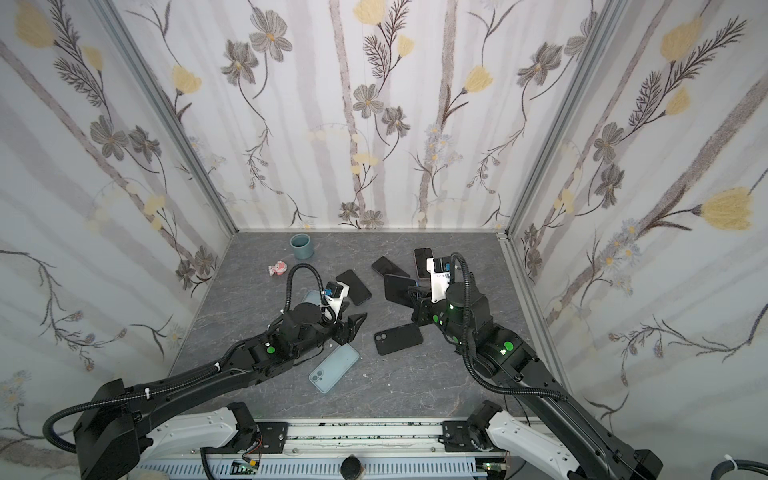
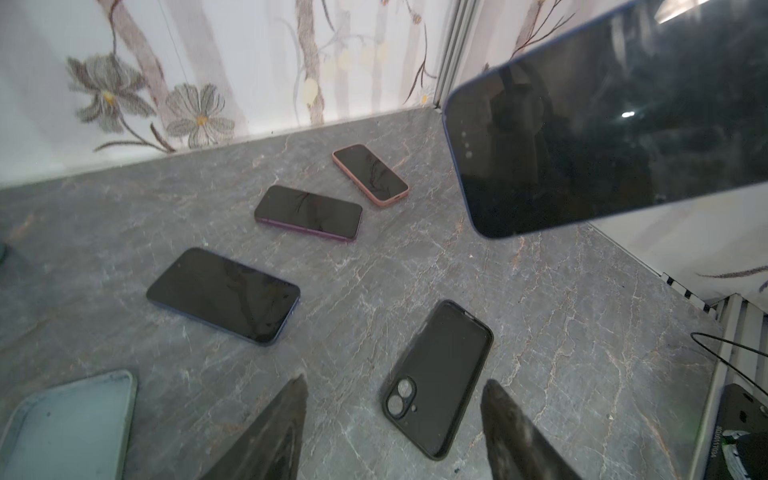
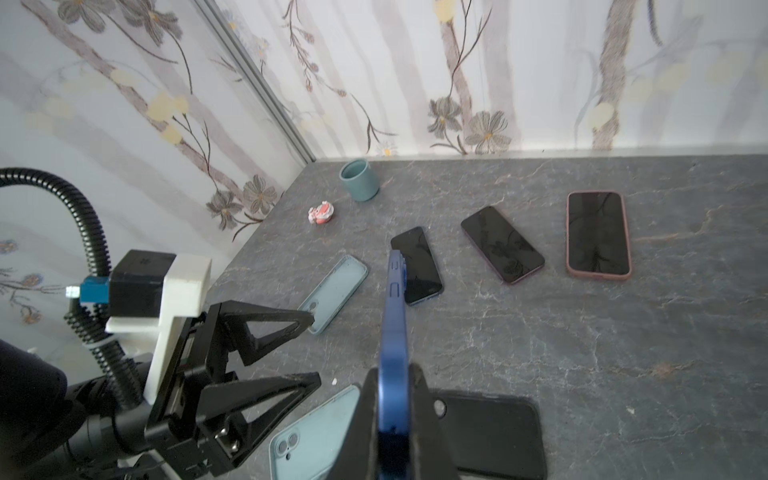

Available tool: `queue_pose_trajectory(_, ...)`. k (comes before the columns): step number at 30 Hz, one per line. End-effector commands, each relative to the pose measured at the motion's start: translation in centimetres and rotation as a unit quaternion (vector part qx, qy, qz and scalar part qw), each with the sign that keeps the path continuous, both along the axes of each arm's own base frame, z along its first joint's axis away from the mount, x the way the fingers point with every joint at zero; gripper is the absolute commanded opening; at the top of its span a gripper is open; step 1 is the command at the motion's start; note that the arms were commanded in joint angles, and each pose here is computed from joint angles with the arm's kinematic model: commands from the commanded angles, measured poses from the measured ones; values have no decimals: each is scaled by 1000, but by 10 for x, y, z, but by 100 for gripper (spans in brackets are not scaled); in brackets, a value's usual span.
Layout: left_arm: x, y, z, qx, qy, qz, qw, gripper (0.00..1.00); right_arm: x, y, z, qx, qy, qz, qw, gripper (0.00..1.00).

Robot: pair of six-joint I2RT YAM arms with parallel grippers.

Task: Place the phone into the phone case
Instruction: 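Carry the blue phone toward the black case while the left gripper holds the case, then lower the blue phone's edge into the black case held by the left gripper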

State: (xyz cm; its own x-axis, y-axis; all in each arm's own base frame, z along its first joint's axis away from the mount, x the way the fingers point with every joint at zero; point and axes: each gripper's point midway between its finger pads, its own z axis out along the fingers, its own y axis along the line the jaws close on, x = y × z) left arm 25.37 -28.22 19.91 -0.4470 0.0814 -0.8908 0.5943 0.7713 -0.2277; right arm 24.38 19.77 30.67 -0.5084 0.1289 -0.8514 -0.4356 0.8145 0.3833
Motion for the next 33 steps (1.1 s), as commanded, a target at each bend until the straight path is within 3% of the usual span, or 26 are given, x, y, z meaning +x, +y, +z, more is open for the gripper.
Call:
queue_pose_trajectory(1, -3, 8, -19, -14, 65, 37, 997, 66, -7, 15, -19, 25, 42, 32, 998, 0)
queue_pose_trajectory(6, -5, 5, -37, -45, 117, 56, 990, 62, -9, 22, -51, 25, 86, 43, 995, 0)
queue_pose_trajectory(13, -2, -3, -53, -75, 159, 72, 982, 54, 12, -1, -90, 6, 151, 25, 988, 0)
queue_pose_trajectory(23, 0, -21, -104, -46, 235, 78, 968, 51, 21, -18, -139, -29, 212, 16, 977, 0)
queue_pose_trajectory(33, -6, -44, -147, -29, 303, 53, 951, 35, 7, -17, -170, -31, 259, 32, 965, 0)
